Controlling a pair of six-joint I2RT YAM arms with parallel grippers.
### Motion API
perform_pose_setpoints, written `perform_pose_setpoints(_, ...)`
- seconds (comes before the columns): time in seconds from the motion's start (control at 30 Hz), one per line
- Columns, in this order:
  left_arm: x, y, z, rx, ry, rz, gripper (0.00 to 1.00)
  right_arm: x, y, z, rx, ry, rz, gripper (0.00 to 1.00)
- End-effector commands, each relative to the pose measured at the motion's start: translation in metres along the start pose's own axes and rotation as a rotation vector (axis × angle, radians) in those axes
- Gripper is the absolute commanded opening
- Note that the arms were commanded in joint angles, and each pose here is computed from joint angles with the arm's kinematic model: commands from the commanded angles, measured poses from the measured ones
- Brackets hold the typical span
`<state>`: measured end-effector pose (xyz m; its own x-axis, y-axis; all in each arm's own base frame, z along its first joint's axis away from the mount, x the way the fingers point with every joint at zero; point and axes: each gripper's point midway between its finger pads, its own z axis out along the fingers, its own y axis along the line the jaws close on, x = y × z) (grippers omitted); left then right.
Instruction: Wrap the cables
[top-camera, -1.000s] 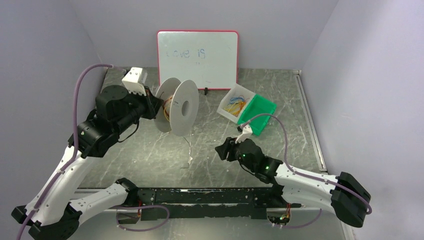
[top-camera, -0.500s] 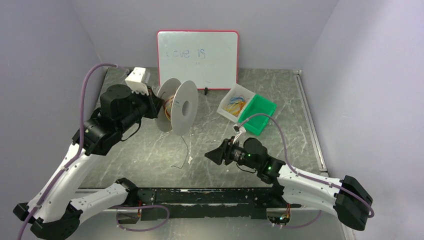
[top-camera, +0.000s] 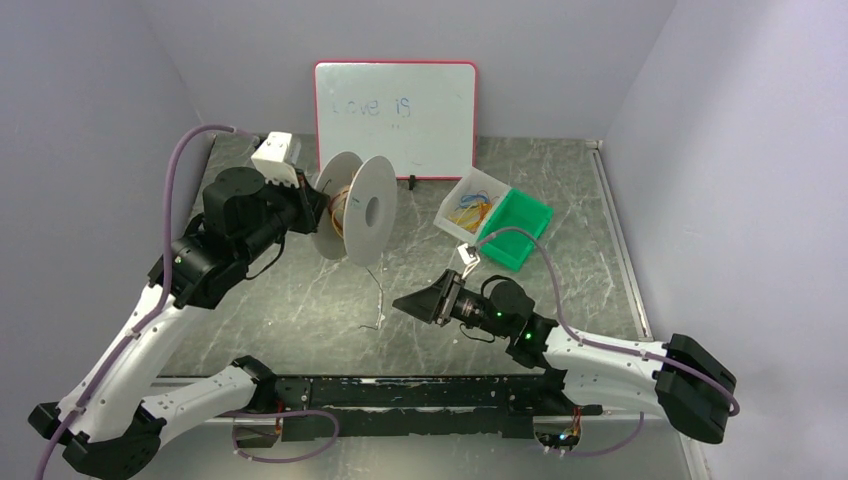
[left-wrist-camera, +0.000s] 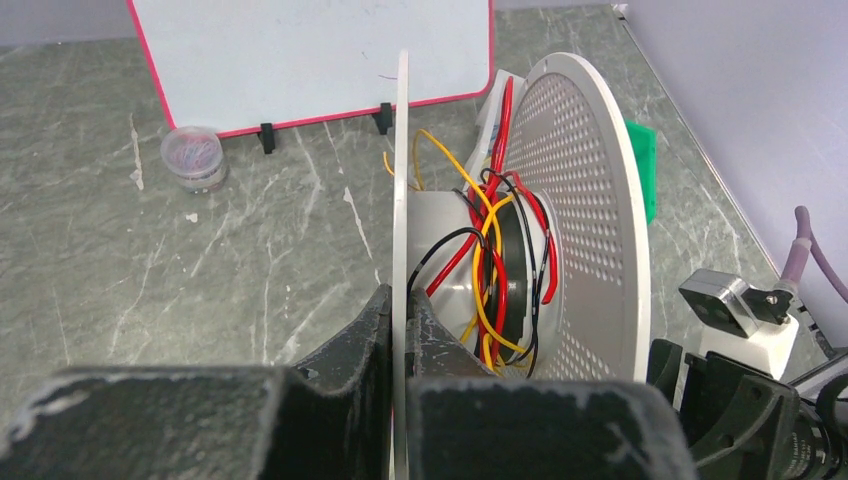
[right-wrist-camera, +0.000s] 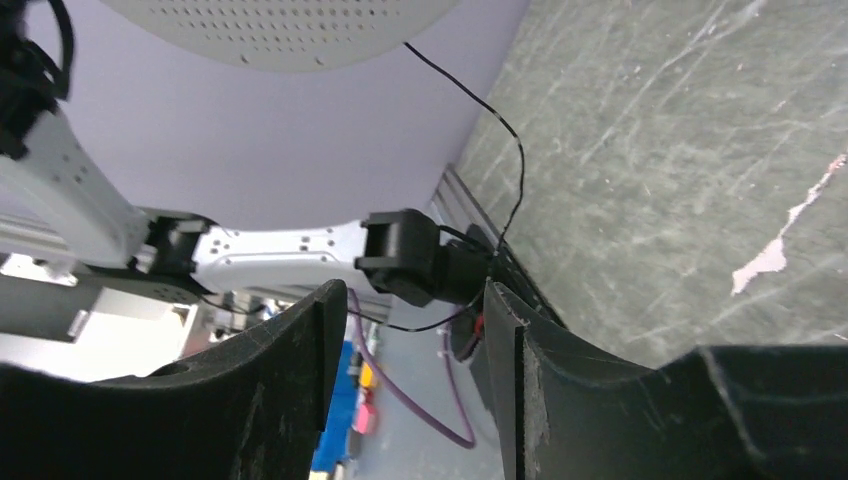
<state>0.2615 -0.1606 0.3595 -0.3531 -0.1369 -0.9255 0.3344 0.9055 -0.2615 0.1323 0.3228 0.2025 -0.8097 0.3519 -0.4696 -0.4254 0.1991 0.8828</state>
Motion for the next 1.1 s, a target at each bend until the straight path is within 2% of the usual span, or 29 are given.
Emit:
perform_pose_setpoints(0.0, -0.032, -0.006, 0.002, 0.019, -0.130, -0.039, 0.07, -0.015, 0.018, 0.005, -0.038, -0.088, 0.117, 0.57)
perform_pose_setpoints(0.37, -0.038, -0.005, 0.007, 0.012, -0.178, -0.057, 0.07, 0.009, 0.027, 0.019, -0.037, -0.079, 0.266, 0.64)
perform_pose_setpoints(0.67, -0.038, -0.007, 0.010, 0.024, -0.195, -0.071, 0.07, 0.015, 0.028, 0.026, -0.067, -0.094, 0.380, 0.65)
perform_pose_setpoints(0.9, -0.040, -0.004, 0.011, 0.010, -0.211, -0.075, 0.07, 0.019, 0.028, 0.029, -0.046, -0.104, 0.361, 0.65)
perform_pose_setpoints(1.07, -0.039, -0.003, 0.011, 0.007, -0.212, -0.076, 0.07, 0.007, 0.027, 0.026, 0.022, -0.155, 0.180, 0.65)
